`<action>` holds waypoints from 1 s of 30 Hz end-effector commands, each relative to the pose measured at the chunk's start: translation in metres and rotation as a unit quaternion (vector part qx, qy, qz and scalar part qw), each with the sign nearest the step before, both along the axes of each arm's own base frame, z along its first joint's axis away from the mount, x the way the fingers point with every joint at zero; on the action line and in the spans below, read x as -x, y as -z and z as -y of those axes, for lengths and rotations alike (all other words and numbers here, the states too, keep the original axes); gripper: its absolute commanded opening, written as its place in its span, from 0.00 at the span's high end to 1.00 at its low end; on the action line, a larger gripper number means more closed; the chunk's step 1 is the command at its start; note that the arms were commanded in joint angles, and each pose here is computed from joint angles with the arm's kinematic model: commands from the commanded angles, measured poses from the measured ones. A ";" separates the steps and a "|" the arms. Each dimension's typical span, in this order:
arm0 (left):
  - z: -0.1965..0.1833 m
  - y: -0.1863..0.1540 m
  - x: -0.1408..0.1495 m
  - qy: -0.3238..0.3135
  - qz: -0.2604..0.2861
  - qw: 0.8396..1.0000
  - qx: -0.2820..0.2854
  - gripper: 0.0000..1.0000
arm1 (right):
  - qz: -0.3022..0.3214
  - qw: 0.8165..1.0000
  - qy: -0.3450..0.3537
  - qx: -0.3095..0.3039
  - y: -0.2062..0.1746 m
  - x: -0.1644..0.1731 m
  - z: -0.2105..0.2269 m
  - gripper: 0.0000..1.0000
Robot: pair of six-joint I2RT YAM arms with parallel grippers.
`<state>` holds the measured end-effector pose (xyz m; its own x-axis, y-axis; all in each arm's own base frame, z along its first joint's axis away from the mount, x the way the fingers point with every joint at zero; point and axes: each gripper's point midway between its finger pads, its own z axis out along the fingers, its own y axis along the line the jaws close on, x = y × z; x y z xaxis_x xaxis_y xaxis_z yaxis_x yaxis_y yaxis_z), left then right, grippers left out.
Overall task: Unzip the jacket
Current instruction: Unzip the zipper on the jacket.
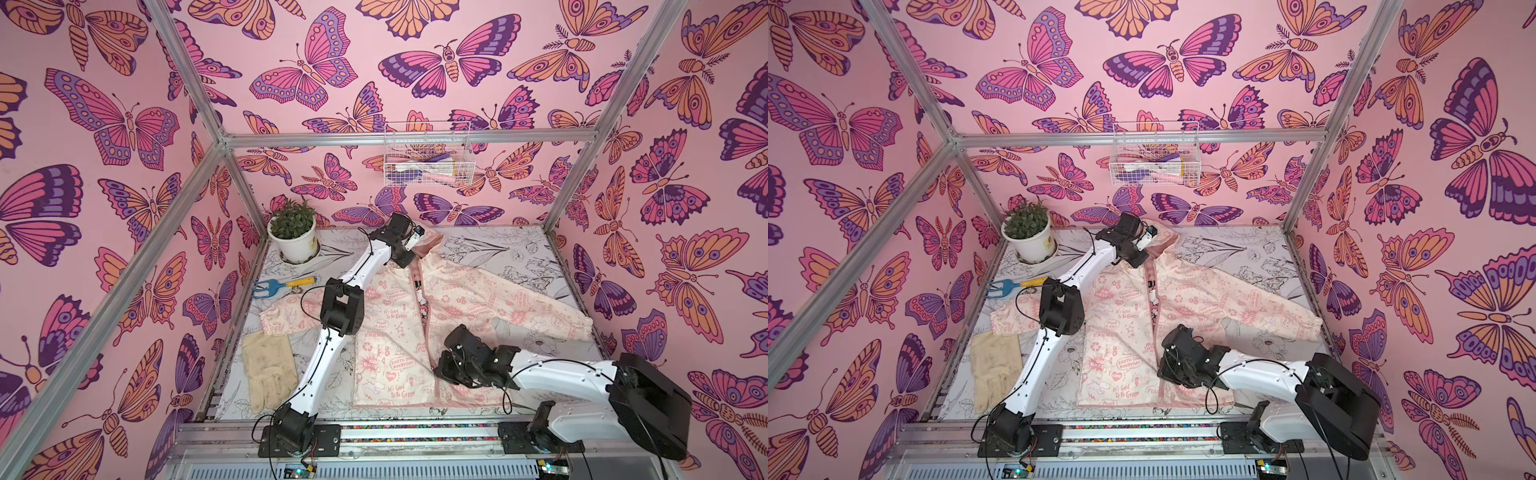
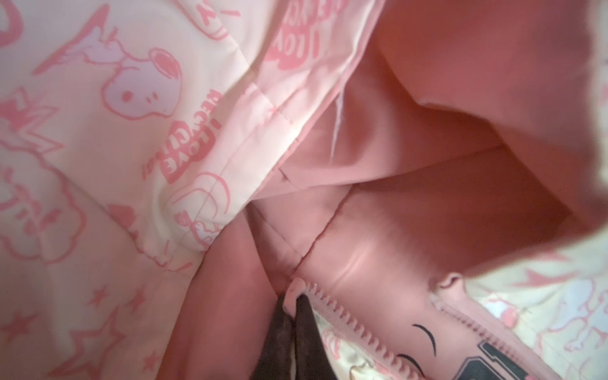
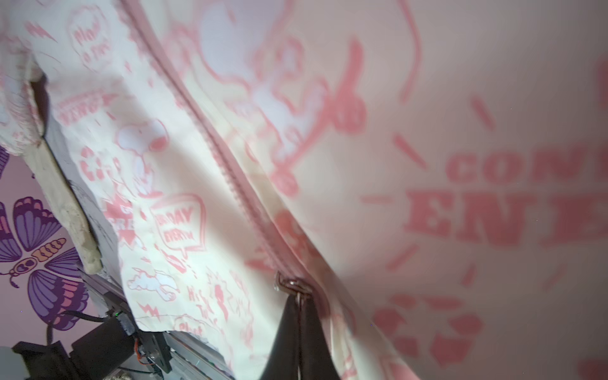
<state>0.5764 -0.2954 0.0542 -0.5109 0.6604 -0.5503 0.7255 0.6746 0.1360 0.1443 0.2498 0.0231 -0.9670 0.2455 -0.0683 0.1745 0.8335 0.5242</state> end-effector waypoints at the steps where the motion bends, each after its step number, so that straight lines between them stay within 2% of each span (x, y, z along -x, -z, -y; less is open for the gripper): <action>1: -0.045 -0.024 -0.064 -0.079 0.108 0.991 -0.006 1.00 | -0.138 0.986 -0.028 0.085 0.036 0.079 0.041 1.00; 5: -0.048 -0.018 -0.065 -0.076 0.110 0.991 -0.017 1.00 | -0.148 0.984 -0.035 0.091 0.039 0.101 0.044 1.00; 14: -0.052 -0.013 -0.065 -0.063 0.112 0.991 -0.037 1.00 | -0.133 0.984 -0.032 0.118 0.031 0.123 0.067 1.00; 21: -0.052 -0.012 -0.063 -0.063 0.106 0.992 -0.031 1.00 | -0.111 0.989 -0.004 0.100 0.029 0.121 0.081 1.00; 24: -0.048 -0.017 -0.059 -0.058 0.100 0.993 -0.018 1.00 | -0.075 0.994 0.001 0.079 0.021 0.109 0.078 1.00; 27: -0.044 -0.030 -0.056 -0.053 0.104 0.993 -0.008 1.00 | -0.041 0.996 -0.001 0.074 0.010 0.099 0.078 0.91; 30: -0.042 -0.043 -0.055 -0.049 0.117 0.992 0.001 1.00 | -0.012 0.997 0.008 0.074 0.004 0.090 0.084 0.88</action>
